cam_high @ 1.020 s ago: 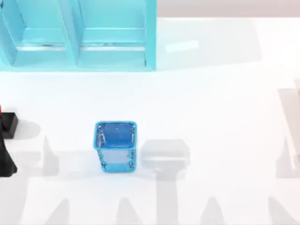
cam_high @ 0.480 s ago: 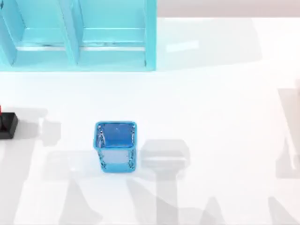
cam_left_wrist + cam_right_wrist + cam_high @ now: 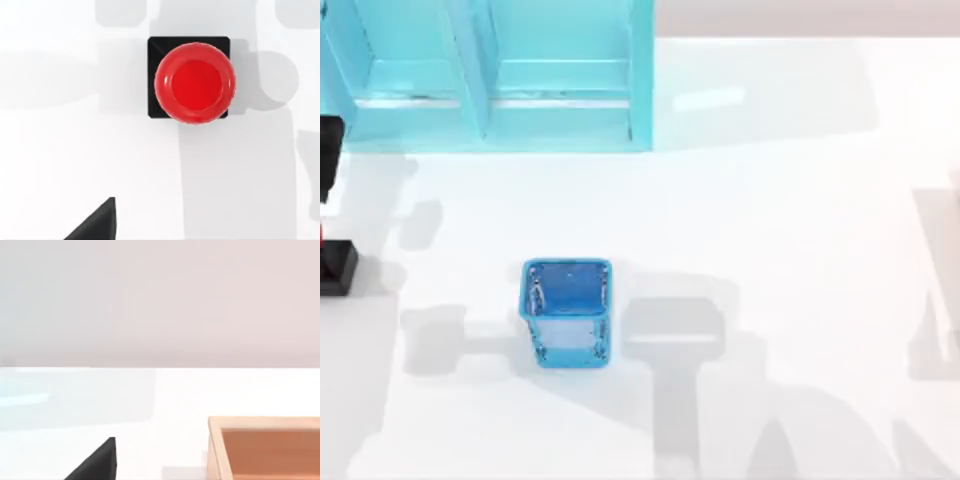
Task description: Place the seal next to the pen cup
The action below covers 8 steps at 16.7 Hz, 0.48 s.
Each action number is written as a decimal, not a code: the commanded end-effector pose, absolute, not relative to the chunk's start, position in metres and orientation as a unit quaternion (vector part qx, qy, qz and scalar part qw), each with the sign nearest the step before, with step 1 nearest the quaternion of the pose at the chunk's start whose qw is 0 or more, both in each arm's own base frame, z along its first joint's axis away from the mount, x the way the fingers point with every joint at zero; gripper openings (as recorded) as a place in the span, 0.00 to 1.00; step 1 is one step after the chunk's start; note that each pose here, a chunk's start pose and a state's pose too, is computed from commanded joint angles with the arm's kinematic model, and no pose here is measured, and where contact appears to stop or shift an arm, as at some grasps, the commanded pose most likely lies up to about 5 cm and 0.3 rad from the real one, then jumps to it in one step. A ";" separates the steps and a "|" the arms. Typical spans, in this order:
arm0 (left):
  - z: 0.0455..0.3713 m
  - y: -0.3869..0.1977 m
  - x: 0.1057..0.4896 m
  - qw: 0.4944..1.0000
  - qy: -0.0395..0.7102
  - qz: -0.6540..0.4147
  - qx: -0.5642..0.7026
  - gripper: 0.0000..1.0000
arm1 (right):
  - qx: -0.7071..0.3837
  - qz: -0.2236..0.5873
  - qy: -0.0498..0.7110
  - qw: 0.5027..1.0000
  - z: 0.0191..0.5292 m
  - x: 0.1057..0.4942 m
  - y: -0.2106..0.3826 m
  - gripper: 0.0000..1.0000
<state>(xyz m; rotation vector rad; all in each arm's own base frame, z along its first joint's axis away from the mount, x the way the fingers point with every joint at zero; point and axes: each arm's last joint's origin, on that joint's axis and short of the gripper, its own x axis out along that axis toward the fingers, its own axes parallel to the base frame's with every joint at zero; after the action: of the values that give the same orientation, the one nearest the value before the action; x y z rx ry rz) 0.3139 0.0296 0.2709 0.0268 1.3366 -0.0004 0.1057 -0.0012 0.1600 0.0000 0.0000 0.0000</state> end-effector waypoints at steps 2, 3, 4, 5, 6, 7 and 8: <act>0.264 0.035 0.339 0.754 0.657 -0.003 0.010 1.00 | 0.000 0.000 0.000 1.000 0.160 0.106 -0.001 1.00; 0.262 0.038 0.350 0.742 0.670 -0.004 0.010 1.00 | 0.000 0.000 0.000 1.000 0.160 0.106 -0.001 1.00; 0.259 0.040 0.360 0.732 0.681 -0.005 0.009 1.00 | 0.000 0.000 0.000 1.000 0.160 0.106 -0.001 1.00; 0.256 0.042 0.368 0.724 0.690 -0.006 0.008 1.00 | 0.000 0.000 0.000 1.000 0.160 0.106 -0.001 1.00; 0.254 0.044 0.374 0.717 0.697 -0.006 0.008 1.00 | 0.000 0.000 0.000 1.000 0.160 0.106 -0.001 1.00; 0.251 0.045 0.379 0.711 0.703 -0.007 0.007 1.00 | 0.000 0.000 0.000 1.000 0.160 0.106 -0.001 1.00; 0.250 0.046 0.381 0.708 0.706 -0.007 0.007 1.00 | 0.000 0.000 0.000 1.000 0.160 0.106 -0.001 1.00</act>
<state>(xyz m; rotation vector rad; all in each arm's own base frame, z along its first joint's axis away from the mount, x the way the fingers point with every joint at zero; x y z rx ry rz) 0.3813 0.0455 0.2496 0.0157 1.5681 -0.0159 0.1057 -0.0012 0.1600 0.0000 0.0000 0.0000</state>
